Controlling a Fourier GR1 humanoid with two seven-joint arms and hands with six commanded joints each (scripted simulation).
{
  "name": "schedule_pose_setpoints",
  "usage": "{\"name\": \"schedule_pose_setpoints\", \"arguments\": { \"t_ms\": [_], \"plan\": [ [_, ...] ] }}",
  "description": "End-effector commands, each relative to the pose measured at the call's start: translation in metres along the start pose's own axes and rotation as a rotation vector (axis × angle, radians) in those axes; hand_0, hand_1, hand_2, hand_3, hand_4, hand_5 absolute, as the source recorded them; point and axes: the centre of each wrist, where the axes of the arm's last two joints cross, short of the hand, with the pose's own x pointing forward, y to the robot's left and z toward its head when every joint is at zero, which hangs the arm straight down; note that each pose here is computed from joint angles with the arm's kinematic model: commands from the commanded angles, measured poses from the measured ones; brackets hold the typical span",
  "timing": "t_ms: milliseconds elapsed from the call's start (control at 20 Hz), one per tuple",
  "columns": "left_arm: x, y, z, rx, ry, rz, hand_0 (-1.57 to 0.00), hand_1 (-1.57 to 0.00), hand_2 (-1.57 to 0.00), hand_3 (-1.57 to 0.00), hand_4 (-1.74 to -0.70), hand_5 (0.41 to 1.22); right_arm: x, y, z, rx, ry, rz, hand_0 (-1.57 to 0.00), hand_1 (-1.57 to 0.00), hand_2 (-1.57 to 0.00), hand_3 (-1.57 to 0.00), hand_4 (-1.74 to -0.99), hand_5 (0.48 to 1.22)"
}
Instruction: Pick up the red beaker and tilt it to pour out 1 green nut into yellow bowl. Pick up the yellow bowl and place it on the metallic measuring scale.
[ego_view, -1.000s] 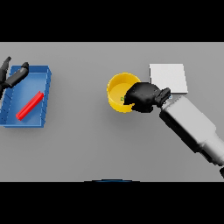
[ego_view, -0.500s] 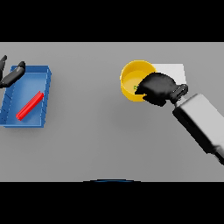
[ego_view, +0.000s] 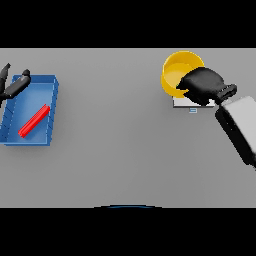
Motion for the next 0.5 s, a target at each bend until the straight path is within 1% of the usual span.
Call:
{"name": "schedule_pose_setpoints", "arguments": {
  "t_ms": [0,50,150,200,350,400,450],
  "plan": [
    [-0.002,0.002,0.0,0.002,0.006,-0.003,0.0,0.0,0.0,0.0,-0.74,0.738,-0.007,0.002,-0.002,-0.002,0.022,-0.011,-1.57,-1.57,-1.55,-1.15,-1.741,1.221],
    [-0.007,0.003,0.001,0.01,0.013,-0.018,0.0,0.0,0.0,0.0,-0.73,0.735,-0.011,0.005,-0.004,0.001,0.048,-0.014,-1.57,-1.57,-1.54,-1.15,-1.741,1.221],
    [-0.008,0.005,0.001,0.01,0.02,-0.028,0.0,0.0,0.0,0.0,-0.72,0.732,-0.019,0.013,-0.006,0.012,0.076,-0.033,-1.57,-1.57,-1.52,-1.16,-1.741,1.221],
    [-0.01,0.003,0.001,0.01,0.017,-0.031,0.0,0.0,0.0,0.0,-0.72,0.725,-0.025,0.017,-0.006,0.012,0.073,-0.043,-1.57,-1.57,-1.5,-1.17,-1.741,1.221],
    [-0.003,0.0,0.003,0.009,0.006,-0.02,0.0,0.0,0.0,0.0,-0.72,0.714,-0.037,0.028,-0.01,0.028,0.127,-0.073,-1.57,-1.57,-1.46,-1.27,-1.741,1.221],
    [-0.007,0.003,0.002,0.009,0.023,-0.021,0.0,0.0,0.0,0.0,-0.73,0.713,-0.036,0.033,-0.014,0.034,0.143,-0.084,-1.57,-1.57,-1.45,-1.29,-1.741,1.221],
    [-0.005,0.001,0.003,0.006,0.017,-0.022,0.0,0.0,0.0,0.0,-0.72,0.712,-0.038,0.035,-0.016,0.04,0.138,-0.1,-1.57,-1.57,-1.44,-1.32,-1.741,1.221]
  ]
}}
